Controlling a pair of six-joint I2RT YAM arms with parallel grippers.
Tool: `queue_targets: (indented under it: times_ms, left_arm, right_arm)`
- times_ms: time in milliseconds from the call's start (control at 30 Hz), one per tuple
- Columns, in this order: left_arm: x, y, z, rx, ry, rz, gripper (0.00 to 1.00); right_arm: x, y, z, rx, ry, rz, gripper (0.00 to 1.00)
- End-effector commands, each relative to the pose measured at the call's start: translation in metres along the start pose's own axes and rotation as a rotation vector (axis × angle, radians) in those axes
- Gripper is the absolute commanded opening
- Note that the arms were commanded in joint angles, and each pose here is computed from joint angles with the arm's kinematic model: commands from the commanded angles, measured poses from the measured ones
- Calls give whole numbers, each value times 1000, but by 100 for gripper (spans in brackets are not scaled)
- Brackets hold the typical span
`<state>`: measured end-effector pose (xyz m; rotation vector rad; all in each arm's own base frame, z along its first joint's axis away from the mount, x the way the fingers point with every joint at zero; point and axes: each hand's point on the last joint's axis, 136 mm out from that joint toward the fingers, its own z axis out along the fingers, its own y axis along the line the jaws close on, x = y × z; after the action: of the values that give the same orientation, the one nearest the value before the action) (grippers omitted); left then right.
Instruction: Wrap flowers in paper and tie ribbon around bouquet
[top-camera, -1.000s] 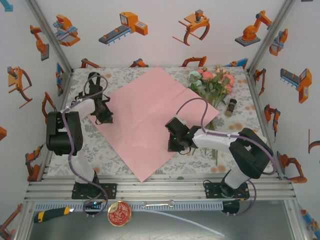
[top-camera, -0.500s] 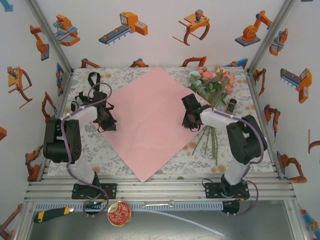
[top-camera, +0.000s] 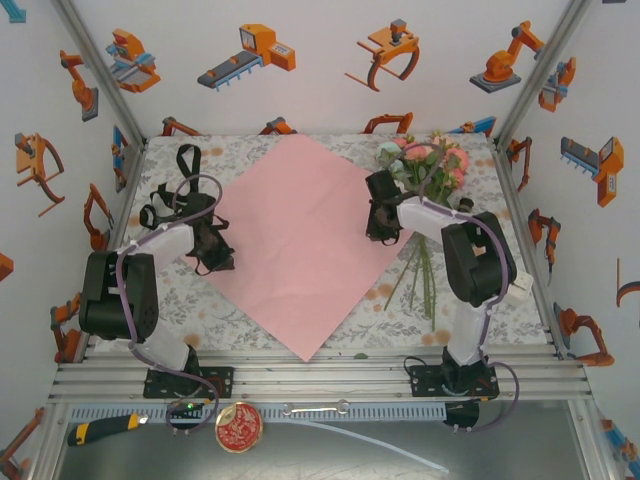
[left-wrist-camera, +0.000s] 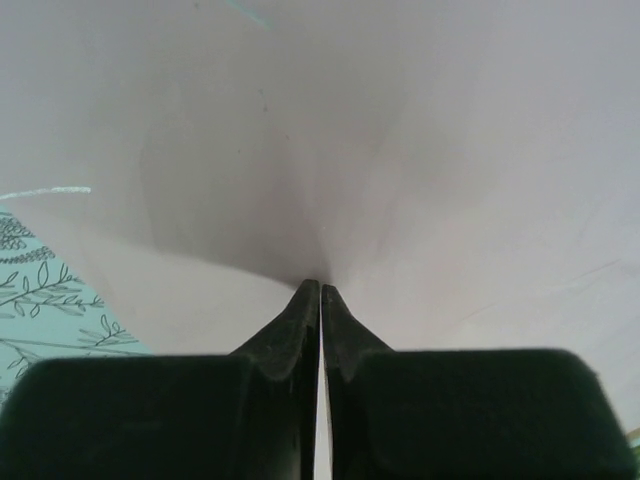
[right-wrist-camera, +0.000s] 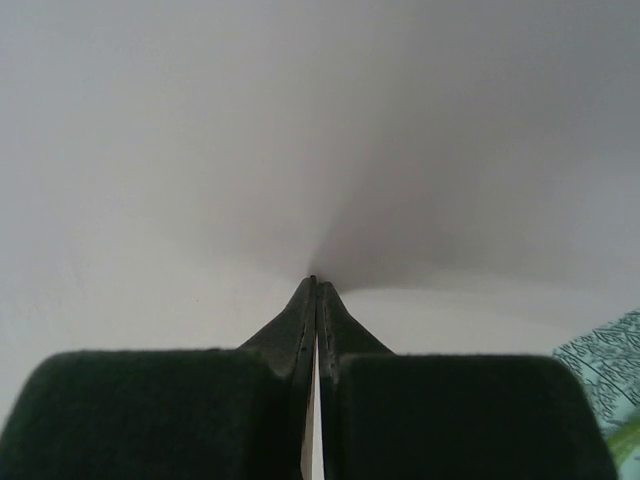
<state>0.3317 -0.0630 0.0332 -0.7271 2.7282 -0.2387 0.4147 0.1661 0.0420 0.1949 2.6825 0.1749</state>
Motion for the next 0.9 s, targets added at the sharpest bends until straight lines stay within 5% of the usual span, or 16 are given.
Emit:
queue_targets:
  times_ms: [0, 167, 267, 400, 700, 867]
  left_arm:
    - [-19, -24, -36, 81, -60, 23, 20]
    - [-23, -92, -107, 410, -146, 157, 38]
    - [4, -132, -148, 636, -156, 302, 49]
    - [45, -152, -187, 765, -182, 496, 55]
    - [69, -130, -197, 729, -225, 578, 61]
    - [69, -129, -198, 720, -226, 572, 63]
  right_arm:
    - [-31, -4, -47, -5, -72, -35, 16]
    - [-67, -79, -86, 83, -173, 130, 46]
    - [-72, -119, -80, 97, -139, 234, 49]
    - [-74, -141, -61, 89, -88, 257, 48]
    - [-59, -139, -20, 44, 14, 251, 43]
    - [-64, -150, -26, 108, -3, 233, 11]
